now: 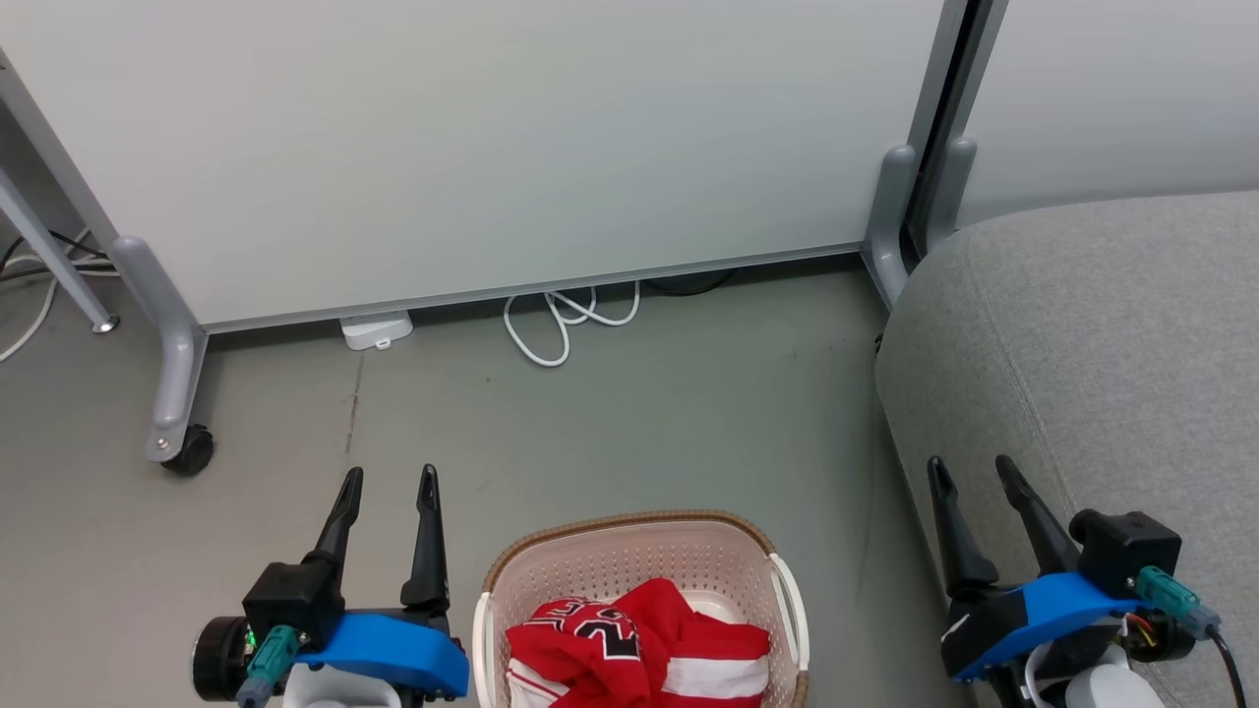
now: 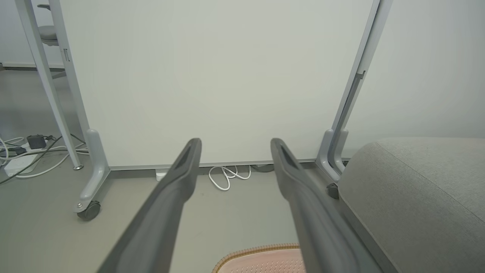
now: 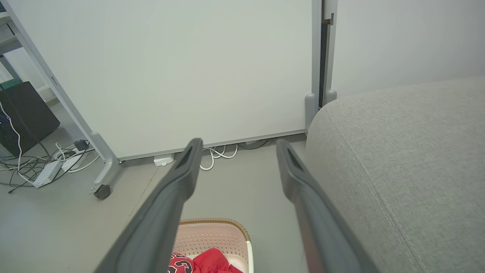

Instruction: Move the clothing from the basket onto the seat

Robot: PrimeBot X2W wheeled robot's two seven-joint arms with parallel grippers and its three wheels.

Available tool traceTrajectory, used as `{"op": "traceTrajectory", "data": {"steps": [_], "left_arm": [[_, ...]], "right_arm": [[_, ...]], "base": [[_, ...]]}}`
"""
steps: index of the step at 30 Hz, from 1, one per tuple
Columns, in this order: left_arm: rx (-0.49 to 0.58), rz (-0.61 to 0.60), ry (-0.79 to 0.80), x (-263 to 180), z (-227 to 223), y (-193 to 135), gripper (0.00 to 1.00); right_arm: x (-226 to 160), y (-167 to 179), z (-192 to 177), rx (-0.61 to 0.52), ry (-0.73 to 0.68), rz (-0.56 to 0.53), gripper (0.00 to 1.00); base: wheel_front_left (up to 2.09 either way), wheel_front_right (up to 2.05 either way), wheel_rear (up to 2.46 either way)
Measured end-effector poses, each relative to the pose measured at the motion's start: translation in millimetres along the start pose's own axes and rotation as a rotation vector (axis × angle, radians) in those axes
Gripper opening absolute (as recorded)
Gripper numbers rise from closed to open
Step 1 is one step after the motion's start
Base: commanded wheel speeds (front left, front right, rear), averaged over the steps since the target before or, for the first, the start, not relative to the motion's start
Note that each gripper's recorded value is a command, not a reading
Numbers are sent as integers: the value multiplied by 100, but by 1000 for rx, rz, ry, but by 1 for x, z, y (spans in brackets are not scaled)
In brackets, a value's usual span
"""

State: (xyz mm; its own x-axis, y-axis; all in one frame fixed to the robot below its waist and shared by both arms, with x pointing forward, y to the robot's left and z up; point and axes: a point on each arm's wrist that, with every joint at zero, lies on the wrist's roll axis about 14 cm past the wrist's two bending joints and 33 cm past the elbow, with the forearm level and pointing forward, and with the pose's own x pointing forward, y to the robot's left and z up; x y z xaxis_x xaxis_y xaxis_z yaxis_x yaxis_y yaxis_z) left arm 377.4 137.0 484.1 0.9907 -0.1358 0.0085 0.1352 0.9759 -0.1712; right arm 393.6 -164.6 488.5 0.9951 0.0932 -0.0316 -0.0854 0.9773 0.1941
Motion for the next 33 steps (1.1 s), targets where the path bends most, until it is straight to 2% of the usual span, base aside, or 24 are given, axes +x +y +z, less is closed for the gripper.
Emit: {"op": "traceTrajectory", "data": {"steps": [8,14,21,27,33], "left_arm": [[-6,-30,71,8,-23,-7,100],[2,-91,220,25,-69,-19,100],[-45,-128,508,33,-150,-27,100],[-94,-158,791,17,-223,-39,100],[-139,-171,1004,2,-275,-51,100]], "right_arm": [[14,5,5,-3,-11,20,100],[36,1,13,-19,-39,21,100],[60,-18,-4,-22,-11,-14,100],[70,-33,-36,-7,49,-42,100],[69,-51,-60,3,100,-86,100]], "base": [[0,0,0],[0,0,0],[0,0,0],[0,0,0],[0,0,0]]}}
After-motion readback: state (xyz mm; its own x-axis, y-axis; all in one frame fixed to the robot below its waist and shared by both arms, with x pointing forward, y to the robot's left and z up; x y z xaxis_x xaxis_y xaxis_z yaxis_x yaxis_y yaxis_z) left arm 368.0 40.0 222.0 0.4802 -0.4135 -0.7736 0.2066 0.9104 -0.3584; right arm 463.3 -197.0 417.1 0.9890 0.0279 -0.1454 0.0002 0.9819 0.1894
